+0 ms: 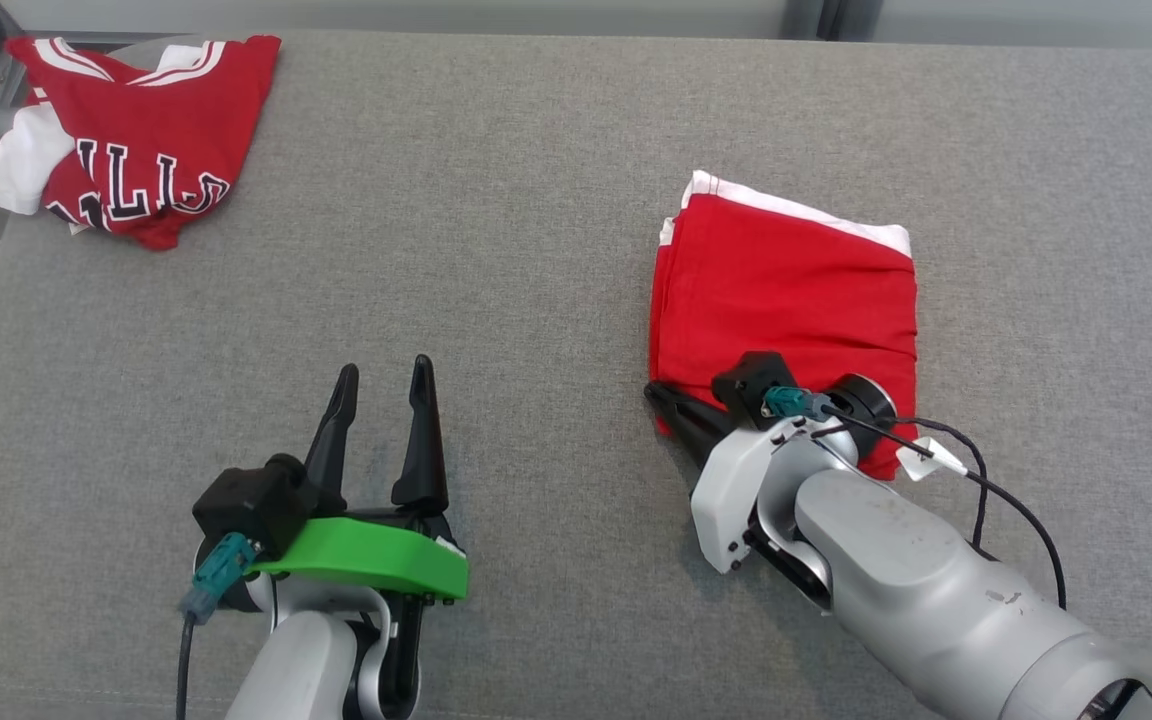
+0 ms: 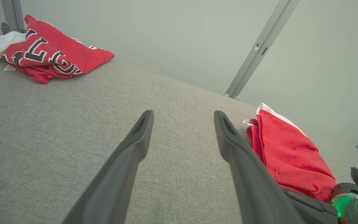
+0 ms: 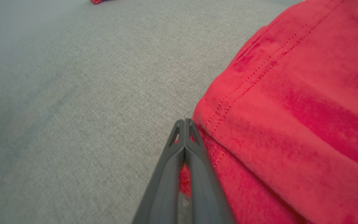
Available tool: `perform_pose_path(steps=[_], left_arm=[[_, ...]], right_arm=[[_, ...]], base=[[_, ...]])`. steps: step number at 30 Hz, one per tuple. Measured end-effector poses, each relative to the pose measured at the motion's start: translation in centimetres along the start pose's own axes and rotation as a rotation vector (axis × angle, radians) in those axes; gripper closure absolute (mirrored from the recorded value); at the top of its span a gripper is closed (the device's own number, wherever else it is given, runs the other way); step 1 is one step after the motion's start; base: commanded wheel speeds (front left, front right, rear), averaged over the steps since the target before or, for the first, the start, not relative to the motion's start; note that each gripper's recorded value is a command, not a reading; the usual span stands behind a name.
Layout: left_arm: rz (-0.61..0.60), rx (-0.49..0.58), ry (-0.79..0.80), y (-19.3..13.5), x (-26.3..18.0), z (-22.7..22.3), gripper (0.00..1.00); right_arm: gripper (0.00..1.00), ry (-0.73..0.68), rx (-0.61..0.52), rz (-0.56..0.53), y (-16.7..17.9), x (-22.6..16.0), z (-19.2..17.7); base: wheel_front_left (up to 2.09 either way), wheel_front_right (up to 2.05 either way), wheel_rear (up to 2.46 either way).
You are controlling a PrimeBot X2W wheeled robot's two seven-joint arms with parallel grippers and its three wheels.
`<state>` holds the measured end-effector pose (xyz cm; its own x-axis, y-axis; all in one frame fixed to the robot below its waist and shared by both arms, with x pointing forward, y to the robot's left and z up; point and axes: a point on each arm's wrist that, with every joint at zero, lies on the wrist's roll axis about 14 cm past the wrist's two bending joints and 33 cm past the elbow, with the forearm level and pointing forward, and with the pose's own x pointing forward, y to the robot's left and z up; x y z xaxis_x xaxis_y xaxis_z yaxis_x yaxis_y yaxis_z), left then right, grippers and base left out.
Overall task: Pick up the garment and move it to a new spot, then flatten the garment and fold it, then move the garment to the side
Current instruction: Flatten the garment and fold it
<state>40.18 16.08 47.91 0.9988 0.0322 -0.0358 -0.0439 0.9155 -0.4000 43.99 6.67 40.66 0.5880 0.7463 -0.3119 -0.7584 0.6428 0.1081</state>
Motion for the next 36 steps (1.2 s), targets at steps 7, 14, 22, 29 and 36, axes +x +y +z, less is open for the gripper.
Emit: perform_pose_path(steps=[7,14,22,29,36], left_arm=[[-0.013,-0.004,-0.007,-0.5,0.2,0.1,0.0],[-0.048,-0.01,-0.021,-1.7,0.2,0.6,0.0],[-0.086,-0.014,-0.034,-3.1,0.0,1.0,0.0],[-0.107,0.003,-0.045,-3.6,-0.2,1.5,0.0],[-0.089,0.005,-0.078,-3.1,0.0,2.6,0.0]], right_arm=[[1.0,-0.117,-0.053,-0.001,-0.5,-0.2,4.3],[0.03,-0.279,-0.063,-0.088,-3.0,-2.7,9.1],[0.0,-0.391,-0.053,-0.26,-7.0,-7.4,11.4],[0.0,-0.417,-0.009,-0.431,-11.0,-12.0,10.6],[0.0,-0.328,0.103,-0.542,-14.3,-14.4,7.4]], base=[[0.0,0.0,0.0],[0.0,0.0,0.0],[0.0,0.0,0.0],[0.0,0.0,0.0],[0.0,0.0,0.0]])
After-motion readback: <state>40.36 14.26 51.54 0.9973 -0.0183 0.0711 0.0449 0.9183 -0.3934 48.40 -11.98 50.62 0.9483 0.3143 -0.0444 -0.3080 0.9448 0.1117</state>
